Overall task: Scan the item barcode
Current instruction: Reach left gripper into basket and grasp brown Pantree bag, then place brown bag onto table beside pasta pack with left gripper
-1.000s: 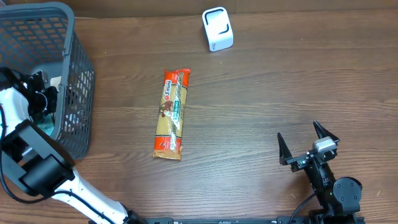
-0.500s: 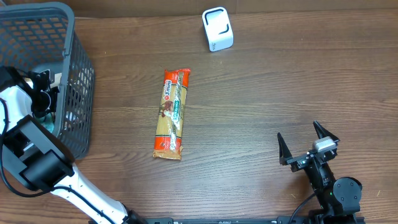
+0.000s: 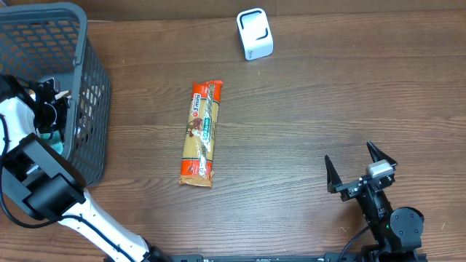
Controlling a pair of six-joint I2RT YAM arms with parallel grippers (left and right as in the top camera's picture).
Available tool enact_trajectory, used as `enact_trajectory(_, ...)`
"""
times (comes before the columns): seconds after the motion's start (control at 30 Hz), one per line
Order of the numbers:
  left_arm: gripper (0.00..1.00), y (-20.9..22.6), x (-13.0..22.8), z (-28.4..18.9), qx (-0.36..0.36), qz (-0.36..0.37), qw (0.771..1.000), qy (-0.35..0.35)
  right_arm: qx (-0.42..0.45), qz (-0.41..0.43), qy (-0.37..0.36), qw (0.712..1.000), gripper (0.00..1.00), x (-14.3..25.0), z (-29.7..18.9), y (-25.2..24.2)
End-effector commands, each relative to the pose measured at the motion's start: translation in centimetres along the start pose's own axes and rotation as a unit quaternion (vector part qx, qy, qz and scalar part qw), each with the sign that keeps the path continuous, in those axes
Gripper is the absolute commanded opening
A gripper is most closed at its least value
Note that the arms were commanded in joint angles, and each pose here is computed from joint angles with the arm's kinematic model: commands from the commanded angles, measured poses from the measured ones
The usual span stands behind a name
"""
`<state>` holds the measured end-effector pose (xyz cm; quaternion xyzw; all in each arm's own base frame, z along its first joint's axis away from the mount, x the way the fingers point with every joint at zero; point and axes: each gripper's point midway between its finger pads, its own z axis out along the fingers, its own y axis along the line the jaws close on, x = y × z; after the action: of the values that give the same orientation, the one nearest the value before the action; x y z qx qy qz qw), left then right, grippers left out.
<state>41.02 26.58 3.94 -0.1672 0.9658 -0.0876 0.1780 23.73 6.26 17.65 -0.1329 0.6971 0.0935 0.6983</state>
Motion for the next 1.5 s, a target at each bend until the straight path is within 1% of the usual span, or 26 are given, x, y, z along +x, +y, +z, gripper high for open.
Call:
enact_trajectory(0.0,0.04,0.6,1.8,2.3,-0.01,-0.033,0.997,0.065,0.006,0.002,-0.002,1.0,1.0,0.1,0.0,-0.2)
enact_trajectory(0.1,0.04,-0.4,-1.8,-1.8,-0.003,-0.043,0.999,0.029,0.006,0.002,-0.002,1.0,1.0,0.1,0.0,-0.2)
enact_trajectory(0.23,0.04,-1.7,-5.2,-7.6,-0.009,-0.054,0.998,-0.02,0.006,0.002,-0.002,1.0,1.0,0.1,0.0,-0.2)
enact_trajectory(0.43,0.04,-4.8,-7.9,-16.9,-0.009,-0.053,0.993,-0.107,0.006,0.002,-0.002,1.0,1.0,0.1,0.0,-0.2)
enact_trajectory(0.47,0.04,-5.9,-8.1,-19.8,-0.007,-0.044,0.99,-0.135,0.006,0.002,-0.002,1.0,1.0,0.1,0.0,-0.2)
enact_trajectory(0.6,0.04,-9.8,-7.9,-26.0,0.025,-0.013,0.98,-0.196,0.006,0.002,-0.002,1.0,1.0,0.1,0.0,-0.2)
enact_trajectory(0.67,0.04,-12.2,-7.1,-28.5,0.043,0.004,0.976,-0.214,0.006,0.002,-0.002,1.0,1.0,0.1,0.0,-0.2)
enact_trajectory(0.73,0.04,-14.3,-5.9,-30.2,0.05,0.018,0.975,-0.216,0.006,0.002,-0.002,1.0,1.0,0.1,0.0,-0.2)
enact_trajectory(0.8,0.04,-17.3,-4.3,-31.4,0.059,0.053,0.974,-0.212,0.006,0.002,-0.002,1.0,1.0,0.1,0.0,-0.2)
enact_trajectory(0.83,0.04,-18.7,-3.8,-31.7,0.065,0.07,0.973,-0.209,0.006,0.002,-0.002,1.0,1.0,0.1,0.0,-0.2)
enact_trajectory(0.87,0.04,-21.6,-2.7,-31.6,0.077,0.1,0.973,-0.195,0.006,0.002,-0.002,1.0,1.0,0.1,0.0,-0.2)
enact_trajectory(0.93,0.04,-24.3,-1.5,-30.7,0.083,0.128,0.974,-0.169,0.006,0.002,-0.002,1.0,1.0,0.1,0.0,-0.2)
enact_trajectory(1.13,0.04,-30.3,2.1,-24.3,0.058,0.193,0.978,-0.059,0.006,0.002,-0.002,1.0,1.0,0.1,0.0,-0.2)
enact_trajectory(1.27,0.04,-31.9,4.6,-18.9,0.013,0.197,0.98,0.001,0.006,0.002,-0.002,1.0,1.0,0.1,0.0,-0.2)
enact_trajectory(1.37,0.04,-31.6,6.6,-14.1,-0.034,0.184,0.982,0.037,0.006,0.002,-0.002,1.0,1.0,0.1,0.0,-0.2)
enact_trajectory(1.47,0.04,-31.5,8.5,-9.6,-0.049,0.175,0.982,0.058,0.006,0.002,-0.002,1.0,1.0,0.1,0.0,-0.2)
